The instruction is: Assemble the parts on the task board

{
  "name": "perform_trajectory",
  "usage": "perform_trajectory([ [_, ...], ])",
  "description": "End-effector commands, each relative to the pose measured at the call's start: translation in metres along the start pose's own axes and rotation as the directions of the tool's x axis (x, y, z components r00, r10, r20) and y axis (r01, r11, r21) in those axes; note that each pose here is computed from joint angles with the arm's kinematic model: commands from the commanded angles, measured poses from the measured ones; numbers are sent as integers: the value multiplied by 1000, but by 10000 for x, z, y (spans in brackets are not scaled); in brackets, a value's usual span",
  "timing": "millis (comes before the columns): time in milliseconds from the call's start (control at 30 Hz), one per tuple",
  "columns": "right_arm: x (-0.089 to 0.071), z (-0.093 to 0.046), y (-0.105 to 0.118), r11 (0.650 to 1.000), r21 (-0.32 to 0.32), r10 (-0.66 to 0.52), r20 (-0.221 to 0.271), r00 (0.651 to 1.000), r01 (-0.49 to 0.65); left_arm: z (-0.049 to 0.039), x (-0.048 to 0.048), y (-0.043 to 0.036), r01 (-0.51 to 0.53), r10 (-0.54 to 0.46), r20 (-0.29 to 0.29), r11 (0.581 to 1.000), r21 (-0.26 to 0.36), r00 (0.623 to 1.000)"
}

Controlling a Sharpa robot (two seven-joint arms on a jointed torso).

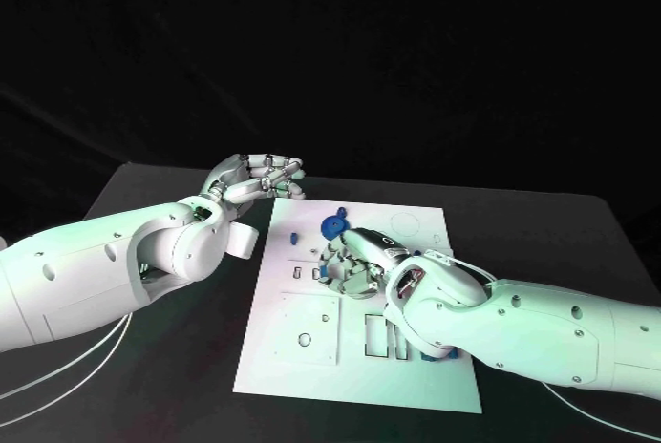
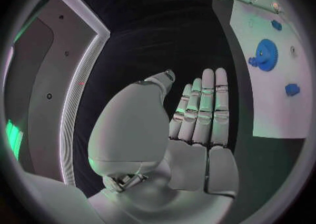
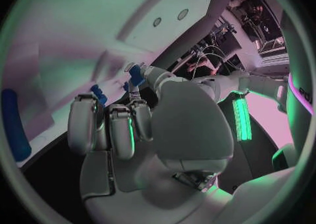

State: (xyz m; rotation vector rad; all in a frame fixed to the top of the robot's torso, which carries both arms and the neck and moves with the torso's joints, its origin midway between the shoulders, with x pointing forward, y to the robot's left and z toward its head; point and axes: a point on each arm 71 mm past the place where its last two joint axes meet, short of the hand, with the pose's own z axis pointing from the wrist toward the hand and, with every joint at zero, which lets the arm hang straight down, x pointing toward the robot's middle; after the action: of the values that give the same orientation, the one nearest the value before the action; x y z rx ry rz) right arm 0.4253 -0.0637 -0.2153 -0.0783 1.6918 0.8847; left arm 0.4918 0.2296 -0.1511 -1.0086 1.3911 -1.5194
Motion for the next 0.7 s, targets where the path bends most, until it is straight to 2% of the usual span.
perform_trajectory([
  [33, 9, -5, -9, 999, 6, -38, 2, 999, 38, -2, 27, -7, 9, -9, -22, 1000, 3, 1000],
  [700, 46, 26, -22, 996, -1, -92, 11, 996, 92, -9, 14, -7, 8, -8, -22, 1000, -1, 1000],
])
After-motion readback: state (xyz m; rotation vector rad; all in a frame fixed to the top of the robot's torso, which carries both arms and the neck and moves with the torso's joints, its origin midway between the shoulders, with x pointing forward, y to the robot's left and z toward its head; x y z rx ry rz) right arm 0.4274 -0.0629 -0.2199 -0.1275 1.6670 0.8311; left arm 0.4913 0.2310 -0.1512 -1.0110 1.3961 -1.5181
